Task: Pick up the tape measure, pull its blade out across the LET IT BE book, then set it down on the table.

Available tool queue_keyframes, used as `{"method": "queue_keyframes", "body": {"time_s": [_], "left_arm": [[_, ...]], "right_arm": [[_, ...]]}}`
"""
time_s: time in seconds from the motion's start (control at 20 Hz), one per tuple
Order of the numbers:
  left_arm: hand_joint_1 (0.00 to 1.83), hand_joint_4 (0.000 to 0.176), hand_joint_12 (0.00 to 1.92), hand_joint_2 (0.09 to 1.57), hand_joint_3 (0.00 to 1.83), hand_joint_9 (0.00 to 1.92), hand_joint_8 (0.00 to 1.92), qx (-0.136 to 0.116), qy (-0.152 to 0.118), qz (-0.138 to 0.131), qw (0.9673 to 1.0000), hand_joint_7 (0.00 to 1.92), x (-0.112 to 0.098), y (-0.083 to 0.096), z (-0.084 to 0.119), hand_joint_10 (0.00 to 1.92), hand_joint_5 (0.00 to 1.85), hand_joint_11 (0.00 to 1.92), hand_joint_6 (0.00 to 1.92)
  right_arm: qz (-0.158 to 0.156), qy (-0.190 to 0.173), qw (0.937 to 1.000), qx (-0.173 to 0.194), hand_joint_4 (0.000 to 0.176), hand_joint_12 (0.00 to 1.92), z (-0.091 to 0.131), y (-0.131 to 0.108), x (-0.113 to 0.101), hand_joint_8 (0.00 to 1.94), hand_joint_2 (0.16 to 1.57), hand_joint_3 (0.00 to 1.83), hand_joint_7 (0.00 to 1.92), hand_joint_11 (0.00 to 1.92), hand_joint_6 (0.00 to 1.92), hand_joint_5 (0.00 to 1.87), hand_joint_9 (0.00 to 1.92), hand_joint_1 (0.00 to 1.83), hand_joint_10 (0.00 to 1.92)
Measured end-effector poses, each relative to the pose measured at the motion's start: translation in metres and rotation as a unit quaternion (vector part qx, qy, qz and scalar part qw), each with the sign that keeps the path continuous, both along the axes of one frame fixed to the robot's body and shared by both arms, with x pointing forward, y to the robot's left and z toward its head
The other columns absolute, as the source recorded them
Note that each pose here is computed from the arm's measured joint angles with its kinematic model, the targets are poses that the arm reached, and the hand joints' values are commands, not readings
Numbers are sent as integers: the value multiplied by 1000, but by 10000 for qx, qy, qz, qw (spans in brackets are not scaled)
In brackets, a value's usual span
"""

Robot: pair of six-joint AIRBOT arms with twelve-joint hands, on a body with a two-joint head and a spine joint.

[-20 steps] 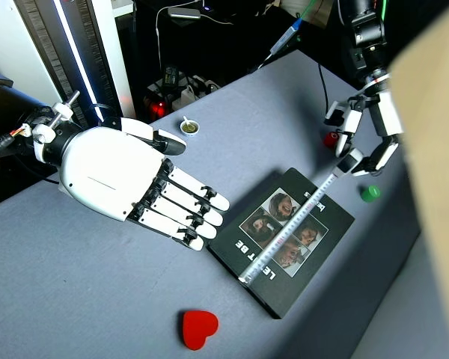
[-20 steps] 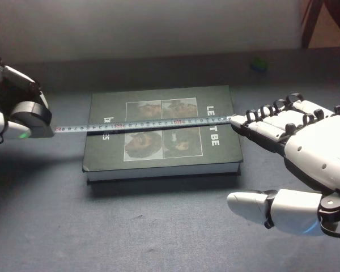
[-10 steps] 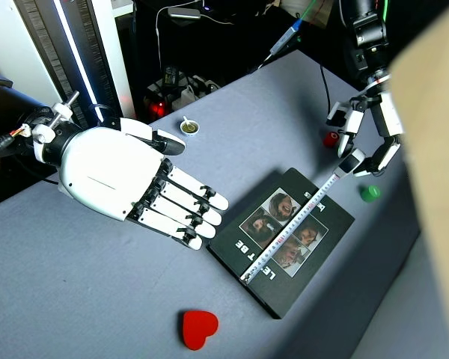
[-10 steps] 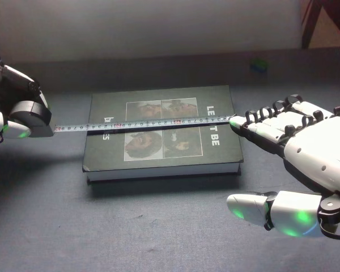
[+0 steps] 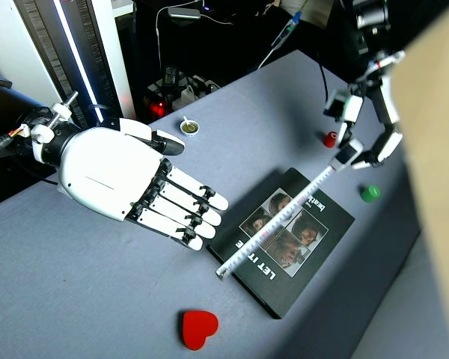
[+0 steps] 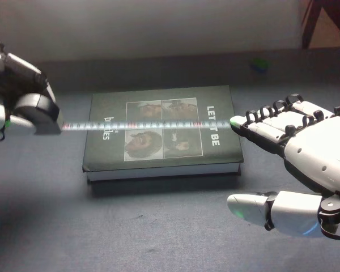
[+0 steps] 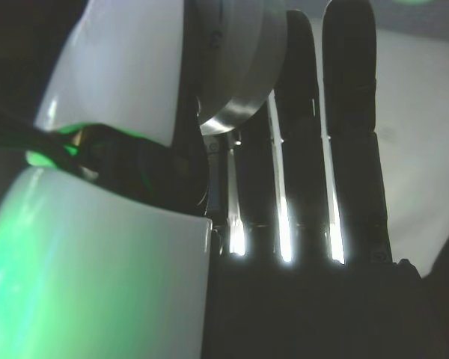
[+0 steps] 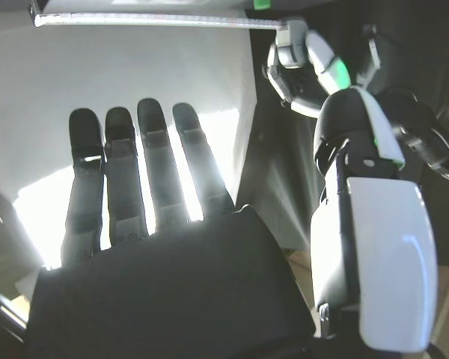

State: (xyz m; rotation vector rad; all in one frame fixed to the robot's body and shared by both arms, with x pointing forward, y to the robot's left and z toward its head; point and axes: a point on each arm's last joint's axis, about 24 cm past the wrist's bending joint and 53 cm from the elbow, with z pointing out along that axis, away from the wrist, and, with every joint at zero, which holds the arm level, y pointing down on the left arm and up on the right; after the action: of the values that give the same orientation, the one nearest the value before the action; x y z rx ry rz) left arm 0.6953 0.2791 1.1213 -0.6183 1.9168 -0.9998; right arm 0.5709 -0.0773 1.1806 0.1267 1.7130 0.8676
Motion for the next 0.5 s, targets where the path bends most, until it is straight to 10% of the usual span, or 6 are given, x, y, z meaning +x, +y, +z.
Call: {"method": "queue_keyframes", "body": {"time_s": [0.5], "left_arm": [[1379, 0, 843, 1094, 0, 955, 687, 77, 643, 132, 9978, 1114, -64, -1, -20, 1134, 898, 878, 1054]], "right_arm": [[-5, -5, 10000, -6, 0, 752, 0, 0, 0, 2, 1110, 1, 197, 0, 1, 133, 181, 80, 3]]}}
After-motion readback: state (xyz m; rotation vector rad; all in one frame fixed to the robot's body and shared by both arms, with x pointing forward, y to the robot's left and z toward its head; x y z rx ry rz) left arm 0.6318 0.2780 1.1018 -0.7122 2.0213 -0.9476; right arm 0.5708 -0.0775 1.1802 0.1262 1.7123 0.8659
